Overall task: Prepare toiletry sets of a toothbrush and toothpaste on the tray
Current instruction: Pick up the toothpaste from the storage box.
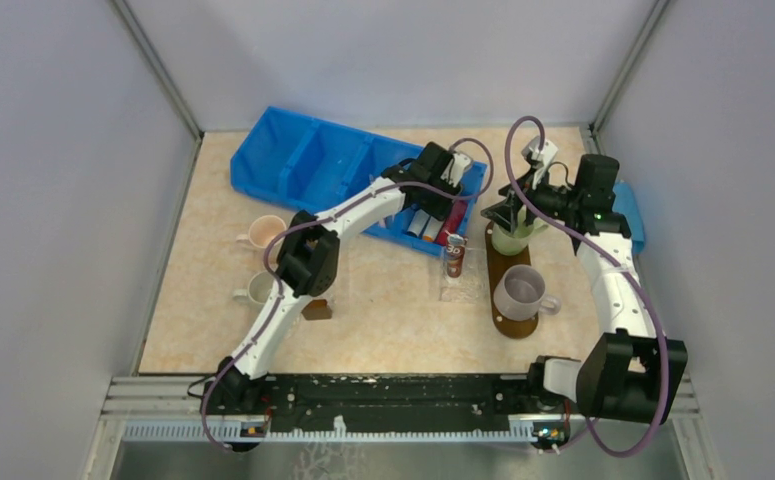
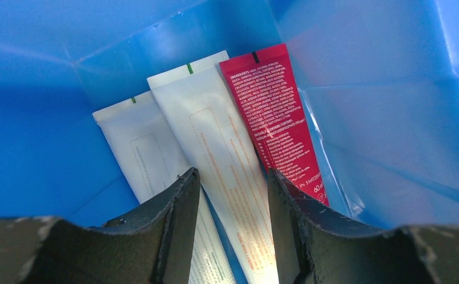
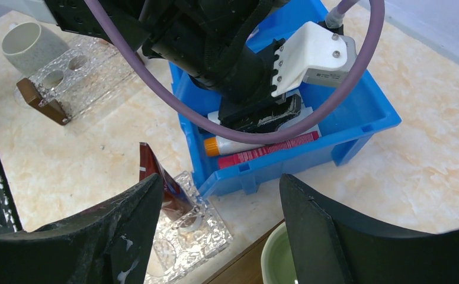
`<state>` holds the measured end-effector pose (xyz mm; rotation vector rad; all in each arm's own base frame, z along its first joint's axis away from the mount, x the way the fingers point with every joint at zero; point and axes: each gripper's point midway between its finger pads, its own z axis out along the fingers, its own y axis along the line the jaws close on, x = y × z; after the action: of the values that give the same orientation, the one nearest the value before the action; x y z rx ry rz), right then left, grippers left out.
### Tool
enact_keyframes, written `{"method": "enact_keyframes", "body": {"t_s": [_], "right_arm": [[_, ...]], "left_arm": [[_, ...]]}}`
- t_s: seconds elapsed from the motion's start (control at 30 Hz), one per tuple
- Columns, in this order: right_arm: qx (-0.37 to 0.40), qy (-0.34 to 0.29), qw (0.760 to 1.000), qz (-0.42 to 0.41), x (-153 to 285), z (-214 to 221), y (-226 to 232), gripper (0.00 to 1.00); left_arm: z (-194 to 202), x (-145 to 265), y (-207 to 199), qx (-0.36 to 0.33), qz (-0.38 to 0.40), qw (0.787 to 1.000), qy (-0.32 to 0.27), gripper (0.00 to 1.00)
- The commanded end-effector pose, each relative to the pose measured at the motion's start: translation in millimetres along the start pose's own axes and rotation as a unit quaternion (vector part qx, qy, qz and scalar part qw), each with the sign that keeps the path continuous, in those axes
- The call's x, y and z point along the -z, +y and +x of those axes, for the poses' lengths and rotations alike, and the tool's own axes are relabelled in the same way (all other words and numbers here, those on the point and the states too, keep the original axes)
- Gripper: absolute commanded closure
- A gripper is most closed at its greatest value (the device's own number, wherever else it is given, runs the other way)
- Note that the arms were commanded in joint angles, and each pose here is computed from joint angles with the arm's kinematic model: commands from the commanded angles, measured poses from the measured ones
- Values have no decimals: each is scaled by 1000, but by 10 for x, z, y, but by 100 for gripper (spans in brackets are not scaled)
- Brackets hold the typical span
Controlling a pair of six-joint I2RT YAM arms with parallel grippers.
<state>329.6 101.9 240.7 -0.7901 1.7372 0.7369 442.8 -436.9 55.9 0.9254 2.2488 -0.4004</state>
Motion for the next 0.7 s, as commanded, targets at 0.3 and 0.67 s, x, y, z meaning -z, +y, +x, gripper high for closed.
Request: {"method": "enact_keyframes", "body": {"t_s": [0.3,0.67], "right_arm": [[17,-19,1000,-2,34,-127,1,28],[17,-20,1000,-2,37,-126,6,28]], "left_arm": [[119,-115,20,-16,-3,1000,27,47],[-75,27,-4,-8,0,1000,-8,77]]}}
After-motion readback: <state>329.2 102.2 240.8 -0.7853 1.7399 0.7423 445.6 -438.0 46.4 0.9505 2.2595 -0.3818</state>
